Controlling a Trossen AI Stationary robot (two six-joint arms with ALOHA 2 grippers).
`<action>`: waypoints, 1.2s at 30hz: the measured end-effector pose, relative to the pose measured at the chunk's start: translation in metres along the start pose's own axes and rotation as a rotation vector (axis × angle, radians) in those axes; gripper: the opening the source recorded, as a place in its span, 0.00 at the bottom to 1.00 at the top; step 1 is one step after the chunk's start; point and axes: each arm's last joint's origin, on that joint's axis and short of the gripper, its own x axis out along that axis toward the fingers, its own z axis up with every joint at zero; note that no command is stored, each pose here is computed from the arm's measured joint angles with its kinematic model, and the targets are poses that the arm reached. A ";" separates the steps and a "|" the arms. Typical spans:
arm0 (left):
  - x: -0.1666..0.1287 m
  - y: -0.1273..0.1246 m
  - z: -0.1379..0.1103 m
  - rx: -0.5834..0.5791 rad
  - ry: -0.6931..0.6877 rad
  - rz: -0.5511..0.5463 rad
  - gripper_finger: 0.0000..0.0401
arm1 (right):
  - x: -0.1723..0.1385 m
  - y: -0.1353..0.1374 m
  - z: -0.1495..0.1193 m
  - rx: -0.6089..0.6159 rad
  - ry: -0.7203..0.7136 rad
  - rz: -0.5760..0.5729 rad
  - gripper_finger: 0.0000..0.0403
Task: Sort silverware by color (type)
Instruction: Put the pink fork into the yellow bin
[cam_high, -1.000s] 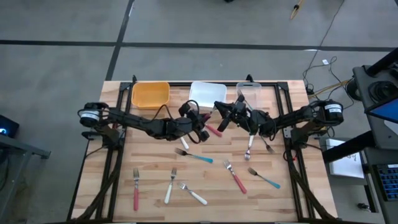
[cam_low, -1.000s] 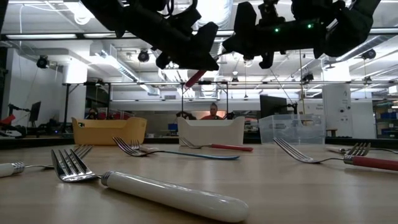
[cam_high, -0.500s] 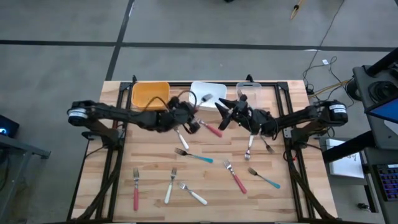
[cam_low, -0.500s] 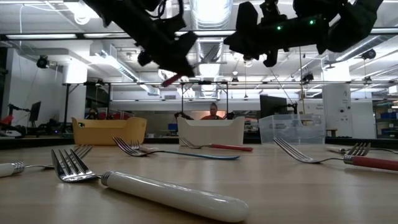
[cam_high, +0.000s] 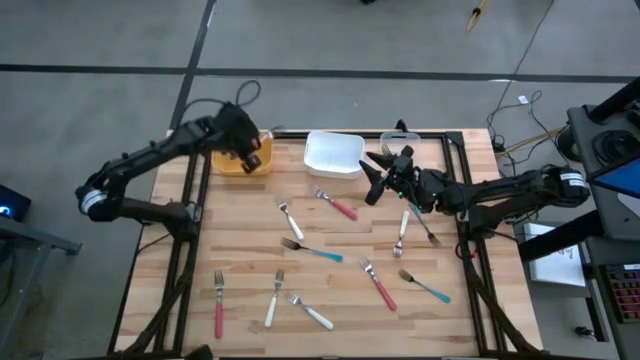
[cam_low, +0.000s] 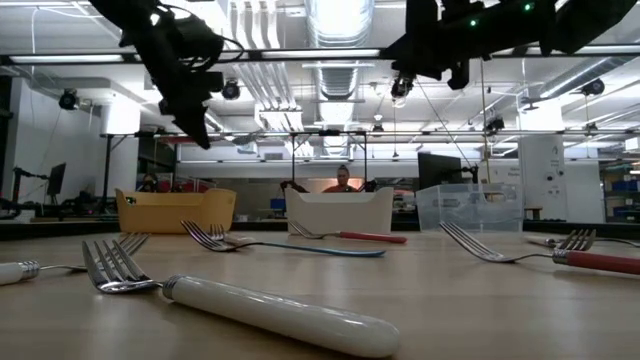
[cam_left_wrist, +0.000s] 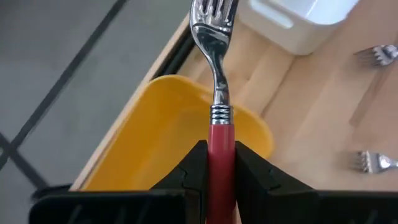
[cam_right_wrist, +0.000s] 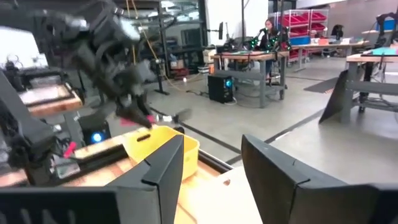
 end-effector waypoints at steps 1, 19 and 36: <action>-0.003 0.005 0.003 -0.001 0.015 0.003 0.08 | 0.000 0.000 0.000 -0.007 0.002 -0.004 0.37; 0.023 0.073 0.035 0.206 0.573 -0.166 0.08 | 0.010 -0.009 -0.010 -0.063 0.044 -0.056 0.36; 0.066 0.087 0.019 0.177 0.727 -0.173 0.08 | 0.013 -0.013 -0.014 -0.095 0.068 -0.073 0.35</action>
